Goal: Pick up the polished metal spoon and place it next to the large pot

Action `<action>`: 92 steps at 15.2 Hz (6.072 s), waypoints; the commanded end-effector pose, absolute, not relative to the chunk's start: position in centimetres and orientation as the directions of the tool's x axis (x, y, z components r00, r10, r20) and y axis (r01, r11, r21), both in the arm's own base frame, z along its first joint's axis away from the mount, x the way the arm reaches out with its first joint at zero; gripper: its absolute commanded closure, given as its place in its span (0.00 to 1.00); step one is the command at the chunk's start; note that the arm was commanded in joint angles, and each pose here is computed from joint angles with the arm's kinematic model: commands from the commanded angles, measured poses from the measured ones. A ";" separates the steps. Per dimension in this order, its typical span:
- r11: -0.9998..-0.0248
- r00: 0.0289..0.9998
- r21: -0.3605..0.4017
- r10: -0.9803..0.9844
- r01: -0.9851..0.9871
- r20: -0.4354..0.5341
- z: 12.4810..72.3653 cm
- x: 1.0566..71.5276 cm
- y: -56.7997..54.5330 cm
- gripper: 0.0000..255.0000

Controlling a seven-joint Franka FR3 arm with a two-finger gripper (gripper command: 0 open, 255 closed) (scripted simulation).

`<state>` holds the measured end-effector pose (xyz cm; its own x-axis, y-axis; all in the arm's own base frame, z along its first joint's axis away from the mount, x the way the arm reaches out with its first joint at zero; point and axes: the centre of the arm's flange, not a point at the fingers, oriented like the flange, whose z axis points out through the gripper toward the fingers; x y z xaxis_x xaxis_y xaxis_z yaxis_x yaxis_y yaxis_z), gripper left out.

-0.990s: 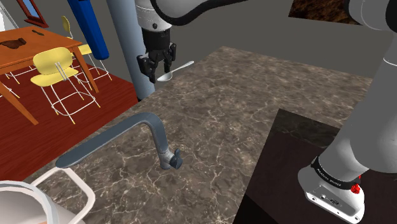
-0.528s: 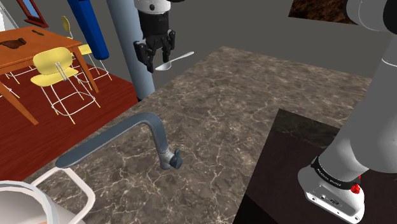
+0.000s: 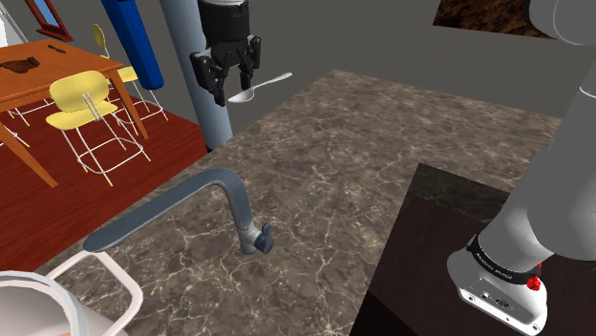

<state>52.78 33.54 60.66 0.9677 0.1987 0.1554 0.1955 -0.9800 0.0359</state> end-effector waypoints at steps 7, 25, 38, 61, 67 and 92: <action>-0.980 0.968 0.036 0.198 0.195 0.155 60.7 44.4 40.2 1.00; -0.980 0.968 0.036 0.198 0.195 0.155 60.7 25.8 55.1 1.00; -0.980 0.968 0.036 0.198 0.195 0.155 54.9 24.6 56.0 1.00; -0.980 0.968 0.036 0.198 0.195 0.155 42.8 24.6 56.0 1.00; -0.980 0.968 0.036 0.198 0.195 0.155 39.6 24.6 56.0 1.00; -0.980 0.968 0.036 0.198 0.195 0.155 37.1 24.2 56.1 0.00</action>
